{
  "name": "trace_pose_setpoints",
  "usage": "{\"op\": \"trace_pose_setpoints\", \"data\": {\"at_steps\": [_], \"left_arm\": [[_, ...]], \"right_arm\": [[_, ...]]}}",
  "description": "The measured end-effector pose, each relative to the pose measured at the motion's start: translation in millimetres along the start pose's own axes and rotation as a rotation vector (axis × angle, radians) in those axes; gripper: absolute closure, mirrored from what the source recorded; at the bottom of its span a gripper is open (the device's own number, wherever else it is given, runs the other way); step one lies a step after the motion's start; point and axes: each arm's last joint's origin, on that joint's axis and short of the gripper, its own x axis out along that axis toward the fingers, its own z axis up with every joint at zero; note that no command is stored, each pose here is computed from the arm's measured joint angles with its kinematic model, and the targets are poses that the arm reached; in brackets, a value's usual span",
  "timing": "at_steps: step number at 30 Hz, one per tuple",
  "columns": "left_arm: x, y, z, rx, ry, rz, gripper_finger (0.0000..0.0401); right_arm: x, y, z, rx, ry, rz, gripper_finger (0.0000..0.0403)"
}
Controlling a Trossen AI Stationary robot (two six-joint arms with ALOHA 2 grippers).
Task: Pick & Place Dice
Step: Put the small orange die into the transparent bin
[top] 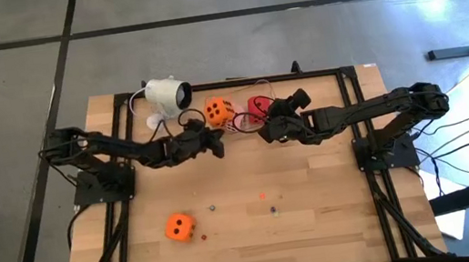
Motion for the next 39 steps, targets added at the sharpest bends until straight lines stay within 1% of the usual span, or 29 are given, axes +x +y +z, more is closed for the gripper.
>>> {"op": "trace_pose_setpoints", "data": {"at_steps": [4, 7, 12, 13, 17, 23, 26, 31, 35, 39], "left_arm": [[-2.8, -6.1, -4.7, -0.010, 0.055, -0.073, 0.0319], [-4.0, -9.0, -6.8, -0.013, 0.092, -0.123, 0.0305], [-5.9, -14.1, -7.7, -0.017, 0.111, -0.187, 0.0303], [-6.4, -16.0, -7.1, 0.001, 0.107, -0.213, 0.0305], [-10.6, -27.6, -3.9, 0.081, 0.088, -0.378, 0.0313], [-17.9, -41.8, 4.3, 0.128, 0.061, -0.666, 0.0317], [-20.0, -44.3, 5.1, 0.143, 0.081, -0.756, 0.0316], [-21.1, -45.3, 4.4, 0.151, 0.107, -0.804, 0.0313], [-21.2, -45.4, 4.5, 0.149, 0.108, -0.807, 0.0315], [-21.4, -45.5, 3.8, 0.124, 0.134, -0.818, 0.0313]], "right_arm": [[0.1, -0.1, 0.0, 0.000, 0.000, 0.000, 0.0160], [0.0, 0.0, 0.0, 0.001, 0.000, 0.000, 0.0160], [0.0, 0.5, -0.2, 0.004, 0.008, 0.018, 0.0160], [-0.4, 0.8, -0.3, 0.006, 0.007, 0.019, 0.0160], [-1.8, 2.0, -0.7, 0.024, 0.005, 0.024, 0.0160], [-4.5, 4.3, -0.9, 0.026, -0.002, 0.035, 0.0160], [-6.2, 6.4, 0.3, 0.040, -0.016, 0.047, 0.0160], [-9.6, 10.9, 4.9, 0.072, -0.057, 0.075, 0.0160], [-15.7, 17.1, 10.2, 0.073, -0.111, 0.114, 0.0160], [-24.0, 25.2, 15.7, 0.056, -0.163, 0.206, 0.0160]]}}
